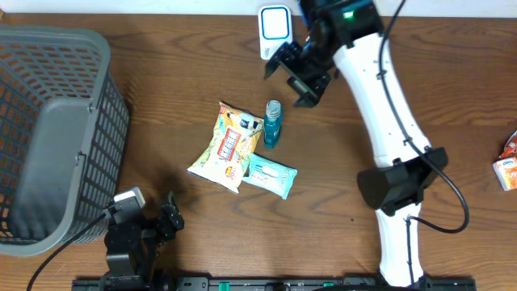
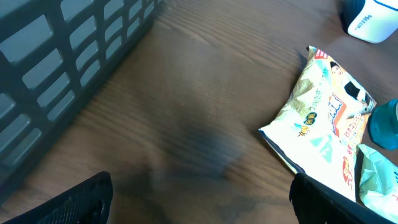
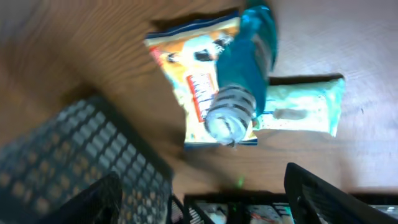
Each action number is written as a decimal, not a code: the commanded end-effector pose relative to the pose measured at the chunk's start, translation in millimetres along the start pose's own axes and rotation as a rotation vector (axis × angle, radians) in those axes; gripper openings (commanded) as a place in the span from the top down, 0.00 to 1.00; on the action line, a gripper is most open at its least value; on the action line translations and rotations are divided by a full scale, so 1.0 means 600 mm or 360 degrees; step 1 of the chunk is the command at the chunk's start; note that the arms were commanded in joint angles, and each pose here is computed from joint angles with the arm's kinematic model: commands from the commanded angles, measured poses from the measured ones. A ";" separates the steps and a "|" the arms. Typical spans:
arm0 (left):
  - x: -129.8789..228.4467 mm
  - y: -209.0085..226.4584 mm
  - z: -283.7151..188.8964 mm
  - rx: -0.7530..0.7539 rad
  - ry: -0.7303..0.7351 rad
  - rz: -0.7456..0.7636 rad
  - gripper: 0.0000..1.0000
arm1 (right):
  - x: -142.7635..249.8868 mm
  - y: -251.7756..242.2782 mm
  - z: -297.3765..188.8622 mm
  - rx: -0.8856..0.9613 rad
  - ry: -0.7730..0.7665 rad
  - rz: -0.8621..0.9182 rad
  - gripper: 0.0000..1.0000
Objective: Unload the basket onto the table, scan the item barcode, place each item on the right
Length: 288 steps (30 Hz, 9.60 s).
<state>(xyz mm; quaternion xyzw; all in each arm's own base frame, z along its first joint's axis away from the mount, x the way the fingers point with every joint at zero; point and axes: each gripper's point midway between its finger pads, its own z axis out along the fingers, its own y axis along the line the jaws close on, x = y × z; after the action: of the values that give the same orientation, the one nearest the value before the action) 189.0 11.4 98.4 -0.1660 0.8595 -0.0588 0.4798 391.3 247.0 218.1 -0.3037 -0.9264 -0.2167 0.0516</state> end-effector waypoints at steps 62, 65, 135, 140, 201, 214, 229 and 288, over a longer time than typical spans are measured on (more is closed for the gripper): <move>0.000 0.002 0.001 -0.0011 -0.0007 -0.0008 0.09 | -0.077 -0.098 0.039 0.0701 -0.0115 -0.1594 0.81; 0.000 0.002 0.001 -0.0011 -0.0007 -0.0008 0.09 | -0.079 -0.100 0.038 0.0734 -0.0101 -0.1703 0.81; 0.000 0.003 0.001 -0.0012 -0.0007 -0.0008 0.09 | -0.078 -0.142 0.135 0.0812 0.0012 -0.1691 0.99; 0.000 0.002 0.001 -0.0011 -0.0007 -0.0008 0.09 | -0.068 -0.125 0.116 0.0715 0.0032 -0.1715 0.99; 0.000 0.003 0.001 -0.0012 -0.0006 -0.0008 0.09 | 0.204 -0.139 -0.112 -0.1282 0.0067 -0.2796 0.99; 0.000 0.003 0.001 -0.0012 -0.0007 -0.0008 0.09 | 0.073 -0.041 -0.044 -0.0535 -0.0526 -0.2838 0.99; 0.000 0.002 0.001 -0.0011 -0.0007 -0.0008 0.09 | 0.004 -0.071 0.073 -0.0261 -0.0620 -0.2663 0.47; 0.000 0.003 0.001 -0.0012 -0.0007 -0.0008 0.09 | -0.032 -0.117 0.266 0.0283 -0.0088 -0.2397 0.46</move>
<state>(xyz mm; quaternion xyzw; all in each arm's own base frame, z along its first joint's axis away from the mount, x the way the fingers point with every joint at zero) 189.0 11.4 98.4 -0.1660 0.8595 -0.0588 0.4798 365.3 244.8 31.6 0.4177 -0.8991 -0.0870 -0.0975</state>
